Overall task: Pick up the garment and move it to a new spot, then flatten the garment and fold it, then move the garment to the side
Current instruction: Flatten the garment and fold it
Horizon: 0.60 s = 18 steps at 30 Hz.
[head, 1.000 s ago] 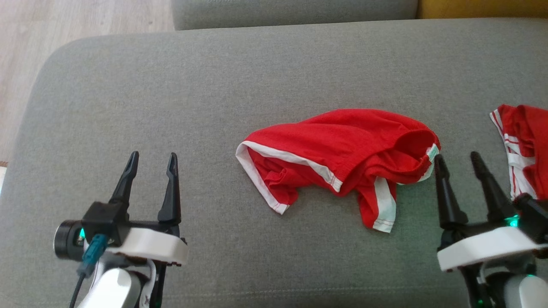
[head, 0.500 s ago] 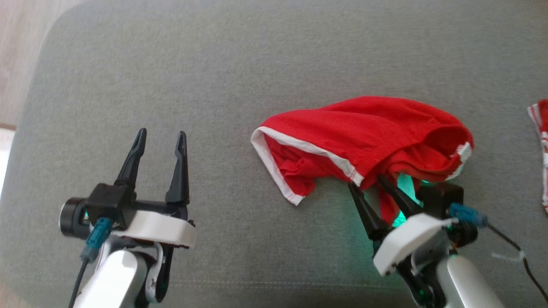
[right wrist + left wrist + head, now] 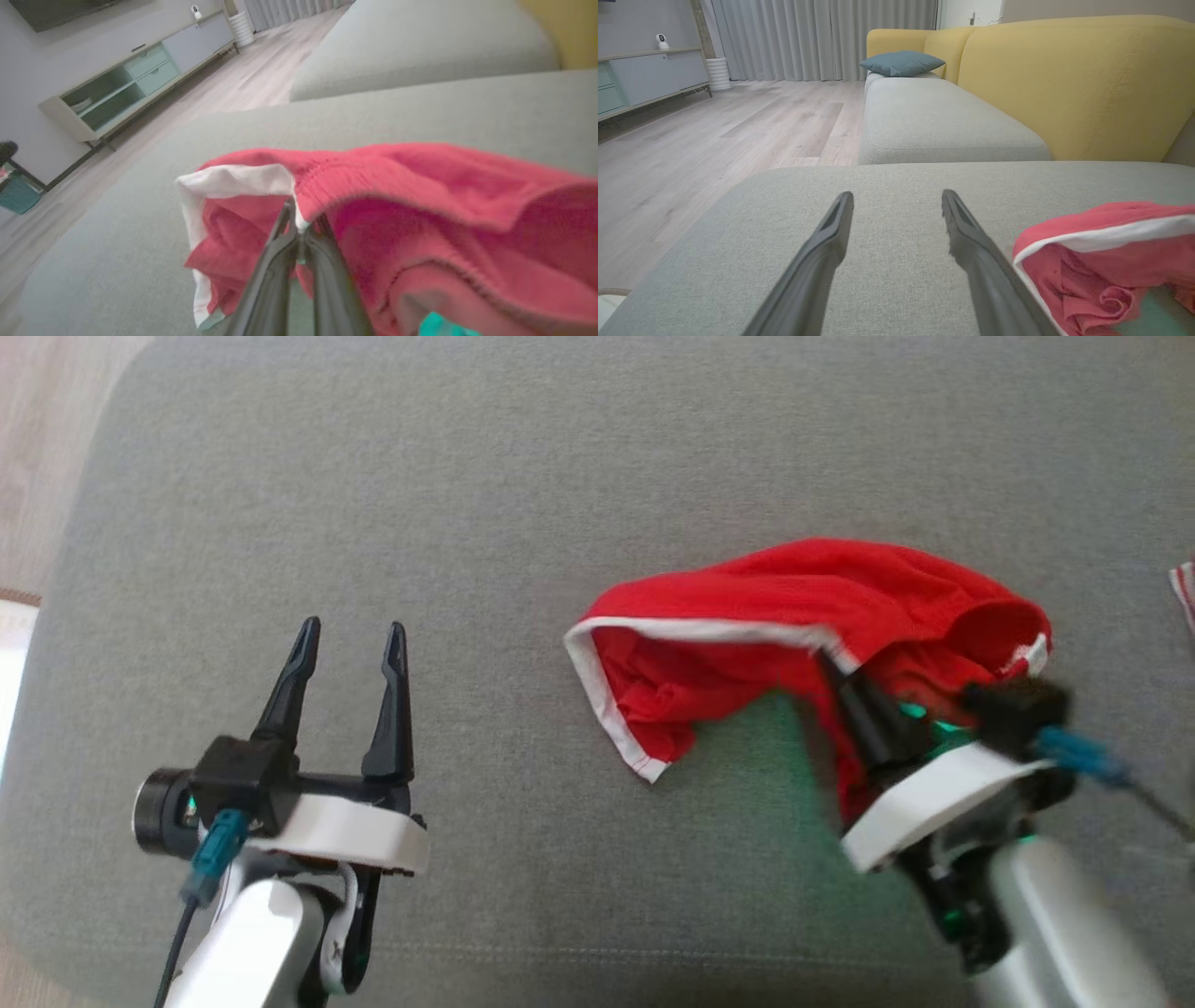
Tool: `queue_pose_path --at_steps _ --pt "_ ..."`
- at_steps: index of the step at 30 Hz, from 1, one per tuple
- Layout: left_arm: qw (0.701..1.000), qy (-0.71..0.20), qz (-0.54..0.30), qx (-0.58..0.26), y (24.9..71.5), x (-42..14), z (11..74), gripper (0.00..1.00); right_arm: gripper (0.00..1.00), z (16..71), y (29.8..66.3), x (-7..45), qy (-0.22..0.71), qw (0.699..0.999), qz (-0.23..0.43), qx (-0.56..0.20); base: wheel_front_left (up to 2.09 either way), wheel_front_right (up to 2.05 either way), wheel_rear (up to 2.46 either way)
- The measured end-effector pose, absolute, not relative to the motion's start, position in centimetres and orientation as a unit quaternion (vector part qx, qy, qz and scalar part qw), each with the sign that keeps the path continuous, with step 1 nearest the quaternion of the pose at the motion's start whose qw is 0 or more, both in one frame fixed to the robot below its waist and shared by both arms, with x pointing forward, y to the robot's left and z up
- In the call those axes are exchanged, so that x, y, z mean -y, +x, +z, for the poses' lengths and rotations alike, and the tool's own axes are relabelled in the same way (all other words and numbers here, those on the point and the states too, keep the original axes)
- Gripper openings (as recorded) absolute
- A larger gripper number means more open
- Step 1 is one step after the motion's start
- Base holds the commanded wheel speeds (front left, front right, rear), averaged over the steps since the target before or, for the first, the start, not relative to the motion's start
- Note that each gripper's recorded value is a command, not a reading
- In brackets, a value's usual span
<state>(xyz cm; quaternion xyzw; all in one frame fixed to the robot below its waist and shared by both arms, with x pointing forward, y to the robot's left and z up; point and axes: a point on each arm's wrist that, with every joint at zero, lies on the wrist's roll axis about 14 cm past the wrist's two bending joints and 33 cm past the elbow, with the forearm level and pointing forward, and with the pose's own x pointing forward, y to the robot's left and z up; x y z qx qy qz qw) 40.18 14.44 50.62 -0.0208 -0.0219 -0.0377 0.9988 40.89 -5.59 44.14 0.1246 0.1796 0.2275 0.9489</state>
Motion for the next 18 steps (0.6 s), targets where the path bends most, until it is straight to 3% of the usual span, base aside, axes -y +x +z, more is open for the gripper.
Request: queue_pose_path --at_steps 7,13,18 --pt "0.998 -0.025 -0.055 0.026 40.5 -13.3 50.8 1.0 0.0 47.8 42.5 10.9 0.105 0.969 0.174 -0.141 0.0 0.0 0.0" --pt "0.998 -0.028 -0.059 0.024 40.8 -13.0 50.5 1.0 0.0 46.2 43.3 16.4 0.097 0.972 0.105 -0.186 0.0 0.0 0.0" --pt "0.998 -0.028 -0.055 0.019 41.5 -13.3 50.0 1.0 0.0 42.8 43.5 17.0 0.111 0.96 0.091 -0.24 0.0 0.0 0.0"
